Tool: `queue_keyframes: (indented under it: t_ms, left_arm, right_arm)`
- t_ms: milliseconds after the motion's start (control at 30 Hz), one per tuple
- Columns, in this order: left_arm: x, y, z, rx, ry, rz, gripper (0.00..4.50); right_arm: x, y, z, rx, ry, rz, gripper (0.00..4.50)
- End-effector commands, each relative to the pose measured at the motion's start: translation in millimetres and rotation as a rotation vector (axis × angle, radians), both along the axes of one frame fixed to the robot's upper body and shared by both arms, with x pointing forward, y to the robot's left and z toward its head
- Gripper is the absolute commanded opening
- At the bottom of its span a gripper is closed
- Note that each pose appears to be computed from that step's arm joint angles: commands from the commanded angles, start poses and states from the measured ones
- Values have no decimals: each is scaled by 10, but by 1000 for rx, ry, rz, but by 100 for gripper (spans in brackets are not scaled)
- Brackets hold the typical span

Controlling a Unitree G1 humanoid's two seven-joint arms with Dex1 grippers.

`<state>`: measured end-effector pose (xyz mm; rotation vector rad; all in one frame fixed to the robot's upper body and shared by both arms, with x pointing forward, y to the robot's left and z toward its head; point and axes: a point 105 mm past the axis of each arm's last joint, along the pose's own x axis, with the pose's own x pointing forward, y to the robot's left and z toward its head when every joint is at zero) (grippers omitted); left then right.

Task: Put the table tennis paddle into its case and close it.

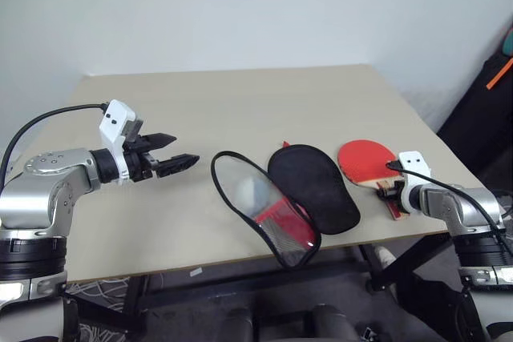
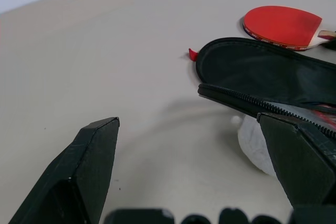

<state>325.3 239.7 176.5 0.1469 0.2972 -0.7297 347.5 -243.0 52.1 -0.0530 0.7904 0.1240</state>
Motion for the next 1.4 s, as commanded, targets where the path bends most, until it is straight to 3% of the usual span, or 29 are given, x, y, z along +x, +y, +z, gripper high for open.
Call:
queue_keyframes:
  t_ms: [33, 300, 600, 1067, 1400]
  left_arm:
    - [19, -27, 90, 4, -45, -9, 450]
    - [38, -41, 82, 2, -42, -9, 450]
    - [35, -39, 68, 4, -34, -9, 450]
    - [18, -50, 61, 1, -28, -8, 450]
    - [36, -63, 66, -1, -26, -11, 450]
  right_arm:
    - [240, -140, 432, -18, -181, -101, 119]
    - [262, 637, 757, 141, -268, 106, 119]
    - [-24, 1327, 671, 206, -201, 262, 119]
    - [-285, 1434, 245, 174, -59, 309, 119]
    - [-275, 1448, 177, 166, -42, 297, 119]
